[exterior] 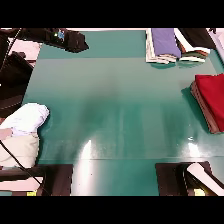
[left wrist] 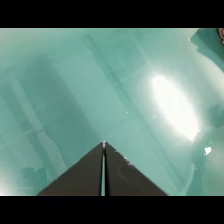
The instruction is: Fold the shirts.
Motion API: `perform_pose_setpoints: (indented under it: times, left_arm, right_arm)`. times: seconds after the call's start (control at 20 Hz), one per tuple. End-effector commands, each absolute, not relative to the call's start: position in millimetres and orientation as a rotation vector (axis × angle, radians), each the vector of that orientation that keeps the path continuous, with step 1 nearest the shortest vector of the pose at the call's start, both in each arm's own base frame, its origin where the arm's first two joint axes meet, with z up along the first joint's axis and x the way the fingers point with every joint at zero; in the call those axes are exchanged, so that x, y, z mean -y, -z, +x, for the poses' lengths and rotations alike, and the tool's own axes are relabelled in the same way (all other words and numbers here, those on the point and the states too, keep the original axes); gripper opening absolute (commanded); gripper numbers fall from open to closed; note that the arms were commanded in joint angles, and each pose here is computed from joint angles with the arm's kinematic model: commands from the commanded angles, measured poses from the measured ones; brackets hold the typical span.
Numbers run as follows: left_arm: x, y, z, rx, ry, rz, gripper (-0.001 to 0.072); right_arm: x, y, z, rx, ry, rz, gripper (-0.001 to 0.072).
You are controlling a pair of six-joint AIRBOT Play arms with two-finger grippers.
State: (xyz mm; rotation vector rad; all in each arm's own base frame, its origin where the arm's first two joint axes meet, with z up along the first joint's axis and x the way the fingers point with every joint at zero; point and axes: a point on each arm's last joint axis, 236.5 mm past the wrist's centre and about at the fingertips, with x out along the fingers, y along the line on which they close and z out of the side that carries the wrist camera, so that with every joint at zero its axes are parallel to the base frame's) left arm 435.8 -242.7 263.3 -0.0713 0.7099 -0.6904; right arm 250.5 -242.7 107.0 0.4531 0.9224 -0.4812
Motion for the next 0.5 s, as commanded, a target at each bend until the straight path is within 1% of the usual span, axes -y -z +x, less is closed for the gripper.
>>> perform_pose_setpoints:
  times: [0.0, 0.1, 0.2, 0.35, 0.45]
  left_arm:
    - [242.6, -263.7, 435.4, -0.707, 0.693, -0.065, 0.0027]
    - [242.9, -267.6, 439.1, -0.686, 0.688, -0.073, 0.0027]
    - [242.9, -267.8, 439.3, -0.687, 0.686, -0.077, 0.0027]
    - [243.0, -268.7, 439.6, -0.683, 0.686, -0.077, 0.0027]
    - [242.9, -268.7, 439.7, -0.682, 0.686, -0.077, 0.0027]
  right_arm:
    - [230.3, -138.6, 263.5, -0.781, 0.475, 0.457, 0.0597]
    - [192.6, -162.9, 293.6, -0.689, 0.342, 0.49, 0.0596]
    - [134.1, -182.4, 324.6, -0.645, 0.153, 0.498, 0.0596]
    - [42.8, -188.2, 347.3, -0.686, -0.101, 0.416, 0.0595]
    - [-16.8, -185.8, 351.3, -0.727, -0.263, 0.358, 0.0593]
